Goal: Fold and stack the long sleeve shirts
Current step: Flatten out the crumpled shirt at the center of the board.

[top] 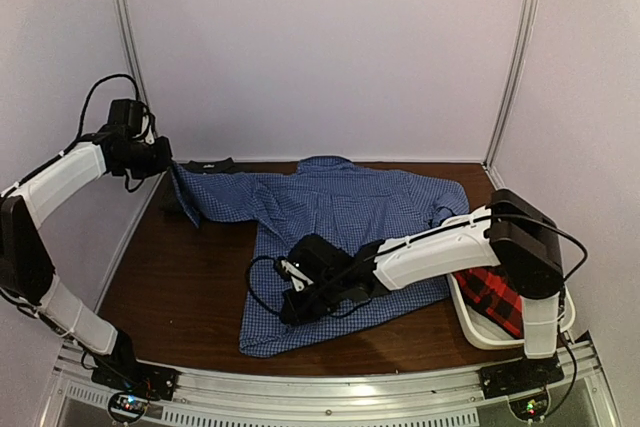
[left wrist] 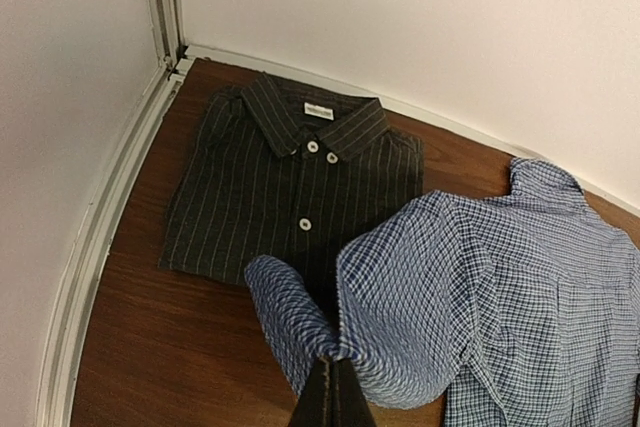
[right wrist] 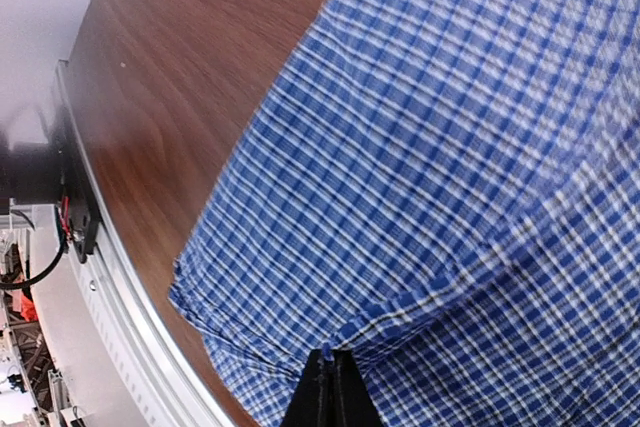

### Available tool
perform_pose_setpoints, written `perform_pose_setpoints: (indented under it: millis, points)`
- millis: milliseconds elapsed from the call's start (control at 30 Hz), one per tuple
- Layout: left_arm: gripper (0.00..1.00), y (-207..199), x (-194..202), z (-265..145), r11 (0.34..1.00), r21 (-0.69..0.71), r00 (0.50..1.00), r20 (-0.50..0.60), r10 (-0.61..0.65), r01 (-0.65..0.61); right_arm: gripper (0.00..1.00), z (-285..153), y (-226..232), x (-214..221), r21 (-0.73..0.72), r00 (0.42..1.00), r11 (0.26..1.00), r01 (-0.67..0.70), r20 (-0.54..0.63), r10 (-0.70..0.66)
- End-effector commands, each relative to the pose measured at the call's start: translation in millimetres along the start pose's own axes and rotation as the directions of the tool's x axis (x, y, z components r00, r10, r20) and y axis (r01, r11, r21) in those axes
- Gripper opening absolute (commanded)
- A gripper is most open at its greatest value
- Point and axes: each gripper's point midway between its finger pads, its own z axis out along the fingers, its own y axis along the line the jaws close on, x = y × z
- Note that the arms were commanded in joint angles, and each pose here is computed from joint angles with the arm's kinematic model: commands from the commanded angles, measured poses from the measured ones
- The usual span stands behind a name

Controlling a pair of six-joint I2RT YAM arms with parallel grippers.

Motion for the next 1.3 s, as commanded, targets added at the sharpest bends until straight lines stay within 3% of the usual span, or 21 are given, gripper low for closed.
perform_pose_setpoints:
  millis: [0,233,500,633,800,900,1267]
  points:
    - [0.00,-5,-21,1,1.000,0.023,0.999,0.044,0.016,-0.017,0.00,-7,47,-29,-0.085,0.996,0.994,0.072,0.062,-0.067]
    - [0.00,6,-31,9,1.000,-0.020,0.999,0.045,0.014,-0.013,0.00,-3,128,-72,-0.195,0.965,0.950,0.245,0.147,-0.218]
    - [0.00,49,-55,16,0.992,-0.112,0.997,0.069,-0.045,0.053,0.01,36,155,-81,-0.292,0.944,0.898,0.328,0.120,-0.306]
    - [0.00,66,-53,25,0.987,-0.145,0.997,0.046,-0.066,0.072,0.27,28,152,-83,-0.256,0.933,0.898,0.358,0.129,-0.335]
    - [0.00,78,-46,34,0.980,-0.181,0.997,0.027,-0.075,0.079,0.52,-9,131,-99,-0.121,0.917,0.918,0.377,0.184,-0.353]
    - [0.00,82,-48,35,0.978,-0.193,0.996,0.032,-0.080,0.084,0.63,-31,95,-103,-0.026,0.928,0.945,0.326,0.200,-0.314]
    - [0.00,79,-76,38,0.981,-0.167,0.994,0.070,-0.088,0.099,0.74,-139,-46,-84,0.282,0.937,0.958,0.046,0.320,-0.139]
